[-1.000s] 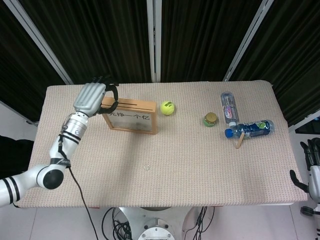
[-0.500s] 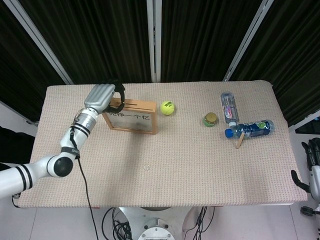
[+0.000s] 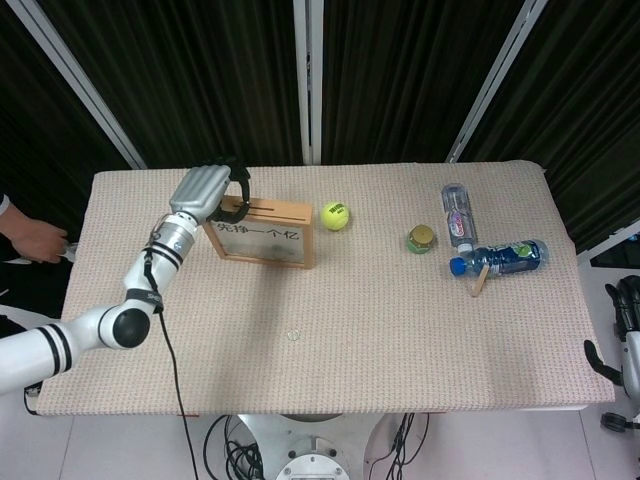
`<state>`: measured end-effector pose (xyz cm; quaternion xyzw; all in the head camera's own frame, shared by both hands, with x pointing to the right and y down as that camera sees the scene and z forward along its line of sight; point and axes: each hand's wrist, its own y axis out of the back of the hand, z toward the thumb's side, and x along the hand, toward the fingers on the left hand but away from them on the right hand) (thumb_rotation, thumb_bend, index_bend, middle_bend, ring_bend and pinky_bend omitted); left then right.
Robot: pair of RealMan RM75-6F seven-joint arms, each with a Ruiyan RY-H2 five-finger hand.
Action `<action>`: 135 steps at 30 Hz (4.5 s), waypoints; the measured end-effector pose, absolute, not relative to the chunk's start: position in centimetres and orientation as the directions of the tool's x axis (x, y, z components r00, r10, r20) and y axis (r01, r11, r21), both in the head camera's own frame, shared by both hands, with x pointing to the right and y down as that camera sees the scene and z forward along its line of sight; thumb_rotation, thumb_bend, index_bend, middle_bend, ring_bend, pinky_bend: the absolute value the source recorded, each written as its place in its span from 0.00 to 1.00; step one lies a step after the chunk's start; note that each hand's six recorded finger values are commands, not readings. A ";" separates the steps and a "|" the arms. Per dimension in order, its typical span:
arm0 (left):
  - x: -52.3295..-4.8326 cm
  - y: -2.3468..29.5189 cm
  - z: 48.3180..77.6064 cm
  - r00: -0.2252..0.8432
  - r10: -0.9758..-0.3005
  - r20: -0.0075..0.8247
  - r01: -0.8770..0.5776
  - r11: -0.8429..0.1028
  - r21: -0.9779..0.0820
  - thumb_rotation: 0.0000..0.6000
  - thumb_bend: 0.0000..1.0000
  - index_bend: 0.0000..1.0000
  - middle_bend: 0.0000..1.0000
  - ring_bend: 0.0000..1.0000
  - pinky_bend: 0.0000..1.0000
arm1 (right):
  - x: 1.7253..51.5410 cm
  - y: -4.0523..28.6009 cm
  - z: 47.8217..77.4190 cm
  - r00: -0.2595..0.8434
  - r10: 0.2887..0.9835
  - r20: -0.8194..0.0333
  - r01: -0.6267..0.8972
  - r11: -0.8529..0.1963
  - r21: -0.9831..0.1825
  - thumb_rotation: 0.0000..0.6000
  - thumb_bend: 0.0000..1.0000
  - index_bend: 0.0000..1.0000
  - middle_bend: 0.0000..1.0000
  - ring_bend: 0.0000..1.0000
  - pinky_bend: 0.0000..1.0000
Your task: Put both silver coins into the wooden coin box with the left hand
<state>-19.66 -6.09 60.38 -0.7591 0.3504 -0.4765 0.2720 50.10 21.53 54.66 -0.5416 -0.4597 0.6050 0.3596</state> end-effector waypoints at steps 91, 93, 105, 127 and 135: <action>-19.8 18.8 70.7 0.641 -0.701 0.312 -0.199 -0.545 -0.815 1.00 0.28 0.25 0.17 0.08 0.18 | 49.8 21.9 55.6 -0.155 0.922 -0.355 0.067 -0.349 -0.935 1.00 0.29 0.00 0.00 0.00 0.00; -19.4 19.0 71.1 0.648 -0.692 0.317 -0.198 -0.555 -0.808 1.00 0.28 0.28 0.17 0.08 0.18 | 49.9 21.8 55.6 -0.156 0.922 -0.355 0.068 -0.349 -0.935 1.00 0.29 0.00 0.00 0.00 0.00; -17.0 19.7 73.2 0.673 -0.656 0.341 -0.191 -0.600 -0.777 1.00 0.28 0.32 0.17 0.08 0.17 | 50.1 21.6 55.4 -0.157 0.923 -0.351 0.072 -0.343 -0.936 1.00 0.29 0.00 0.00 0.00 0.00; -16.6 20.0 75.2 0.661 -0.645 0.383 -0.181 -0.633 -0.753 1.00 0.28 0.36 0.17 0.08 0.17 | 50.8 21.8 55.7 -0.167 0.916 -0.364 0.074 -0.356 -0.931 1.00 0.29 0.00 0.00 0.00 0.00; -16.2 20.0 75.6 0.663 -0.638 0.391 -0.173 -0.639 -0.750 1.00 0.28 0.36 0.17 0.08 0.17 | 50.9 21.8 55.6 -0.172 0.917 -0.361 0.075 -0.353 -0.932 1.00 0.29 0.00 0.00 0.00 0.00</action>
